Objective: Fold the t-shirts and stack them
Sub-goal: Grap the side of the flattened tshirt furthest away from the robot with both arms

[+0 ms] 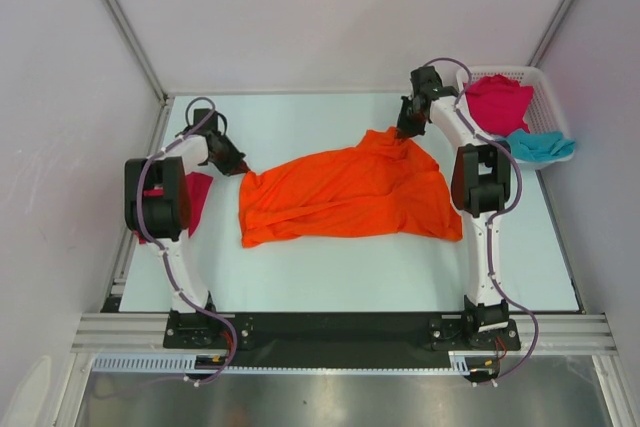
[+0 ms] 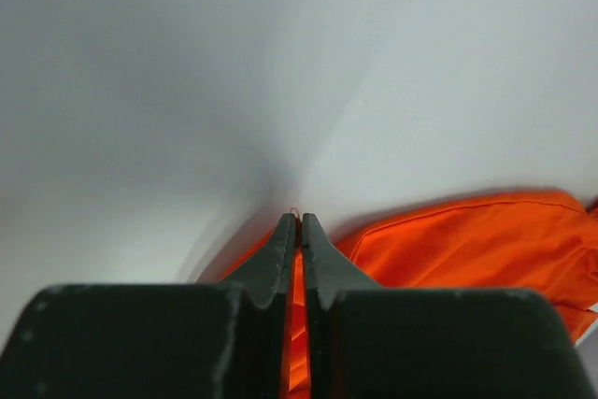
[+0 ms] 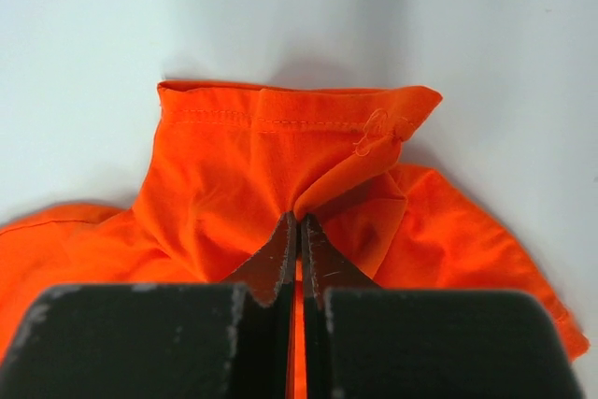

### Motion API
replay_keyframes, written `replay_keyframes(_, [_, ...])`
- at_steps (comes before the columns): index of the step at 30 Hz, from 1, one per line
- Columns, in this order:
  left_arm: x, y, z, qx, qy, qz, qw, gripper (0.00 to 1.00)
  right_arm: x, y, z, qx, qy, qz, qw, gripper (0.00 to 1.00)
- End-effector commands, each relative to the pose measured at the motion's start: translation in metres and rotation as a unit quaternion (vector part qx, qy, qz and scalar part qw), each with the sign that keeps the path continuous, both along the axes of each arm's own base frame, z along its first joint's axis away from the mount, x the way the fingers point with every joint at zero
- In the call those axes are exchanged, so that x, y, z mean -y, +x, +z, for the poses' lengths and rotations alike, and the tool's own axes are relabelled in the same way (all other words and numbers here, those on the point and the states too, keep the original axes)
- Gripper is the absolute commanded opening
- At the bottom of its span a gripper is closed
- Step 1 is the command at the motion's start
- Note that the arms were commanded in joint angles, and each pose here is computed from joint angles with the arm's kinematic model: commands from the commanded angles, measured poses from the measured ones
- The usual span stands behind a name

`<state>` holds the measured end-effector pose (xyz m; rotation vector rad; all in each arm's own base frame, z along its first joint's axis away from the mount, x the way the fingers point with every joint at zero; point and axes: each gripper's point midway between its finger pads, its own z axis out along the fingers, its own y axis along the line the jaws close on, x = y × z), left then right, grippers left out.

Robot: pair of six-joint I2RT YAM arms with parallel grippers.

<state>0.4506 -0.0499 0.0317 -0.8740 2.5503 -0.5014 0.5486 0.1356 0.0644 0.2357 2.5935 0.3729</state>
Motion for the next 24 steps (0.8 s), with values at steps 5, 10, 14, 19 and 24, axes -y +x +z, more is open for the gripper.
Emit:
replay_keyframes(5, [0.009,0.007,0.022,0.033,-0.009,-0.006,0.999,0.00,0.009,0.003,0.059,0.057,-0.029,0.005,0.998,0.00])
replay_keyframes(10, [0.003,0.007,0.054,0.058,0.006,-0.009,0.998,0.00,0.028,-0.002,0.078,0.073,-0.053,-0.011,0.996,0.00])
replay_keyframes(14, [0.000,0.002,0.086,0.090,0.011,-0.008,0.996,0.00,0.045,-0.011,0.092,0.083,-0.056,-0.030,0.995,0.00])
replay_keyframes(19, [0.005,-0.012,0.112,0.116,0.003,-0.015,0.993,0.00,0.054,-0.029,0.106,0.093,-0.052,-0.041,0.993,0.00])
replay_keyframes(24, [0.009,-0.040,0.122,0.126,-0.002,-0.022,0.992,0.00,0.050,-0.056,0.086,0.069,-0.046,-0.044,0.996,0.00])
